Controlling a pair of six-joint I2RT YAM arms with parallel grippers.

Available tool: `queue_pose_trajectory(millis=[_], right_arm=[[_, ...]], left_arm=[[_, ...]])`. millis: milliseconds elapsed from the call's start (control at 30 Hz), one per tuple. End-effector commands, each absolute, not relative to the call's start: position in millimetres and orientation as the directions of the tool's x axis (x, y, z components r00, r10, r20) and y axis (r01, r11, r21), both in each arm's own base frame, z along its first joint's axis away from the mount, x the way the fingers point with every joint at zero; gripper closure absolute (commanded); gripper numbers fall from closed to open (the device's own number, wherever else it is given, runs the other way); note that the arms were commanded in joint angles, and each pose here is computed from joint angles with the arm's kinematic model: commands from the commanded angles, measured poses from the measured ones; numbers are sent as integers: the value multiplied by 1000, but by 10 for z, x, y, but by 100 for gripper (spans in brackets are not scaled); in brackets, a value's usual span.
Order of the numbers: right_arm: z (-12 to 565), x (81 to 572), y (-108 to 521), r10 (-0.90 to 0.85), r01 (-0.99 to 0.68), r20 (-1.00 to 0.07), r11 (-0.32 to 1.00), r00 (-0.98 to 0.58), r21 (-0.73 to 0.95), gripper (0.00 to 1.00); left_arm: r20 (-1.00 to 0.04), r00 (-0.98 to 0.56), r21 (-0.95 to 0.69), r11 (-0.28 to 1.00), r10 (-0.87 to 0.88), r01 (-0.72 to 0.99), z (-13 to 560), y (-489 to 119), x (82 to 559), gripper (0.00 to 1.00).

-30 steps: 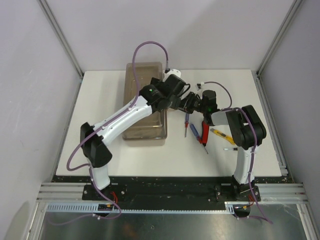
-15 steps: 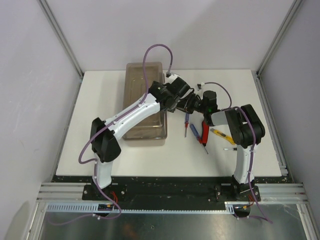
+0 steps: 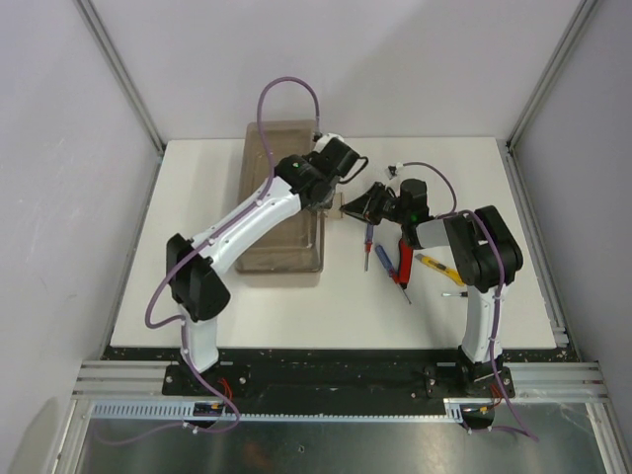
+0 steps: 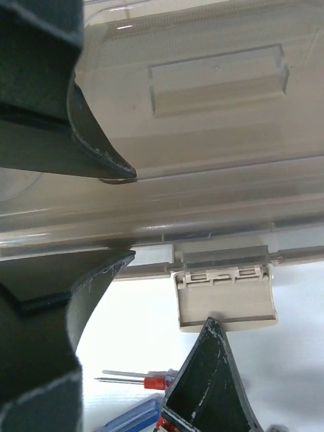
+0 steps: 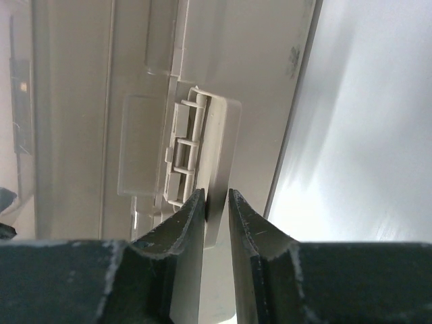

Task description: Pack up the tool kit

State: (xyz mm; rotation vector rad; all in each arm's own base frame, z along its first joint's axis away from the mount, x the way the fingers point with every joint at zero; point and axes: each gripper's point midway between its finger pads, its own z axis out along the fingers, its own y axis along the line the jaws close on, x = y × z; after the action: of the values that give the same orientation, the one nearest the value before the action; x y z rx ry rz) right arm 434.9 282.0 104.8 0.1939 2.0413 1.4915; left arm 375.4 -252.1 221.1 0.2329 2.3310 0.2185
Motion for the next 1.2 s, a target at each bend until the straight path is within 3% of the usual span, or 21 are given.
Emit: queue_pose_trajectory(millis=[0,600,933,1167], right_arm=[[1005,4475,2712,470,-215,-385,375,-794,902,76],[1055,4473,2693,462,-235,-402,377,-791,896,71],[1300,4198,2956,324,-396,-577,478,-750,784,35],[1476,3909,3282,209,-495,-668,523,-714,694,25]], left_arm=[[-710,-688,246,968,152,-40,2471,-1906,3828,63],[-763,-646,75,989,-28,-131,2891,-1491,3840,60],[-761,-648,83,985,-34,-149,2881,-1377,3818,61],[-764,-645,96,983,-29,-158,2890,-1323,3795,61]])
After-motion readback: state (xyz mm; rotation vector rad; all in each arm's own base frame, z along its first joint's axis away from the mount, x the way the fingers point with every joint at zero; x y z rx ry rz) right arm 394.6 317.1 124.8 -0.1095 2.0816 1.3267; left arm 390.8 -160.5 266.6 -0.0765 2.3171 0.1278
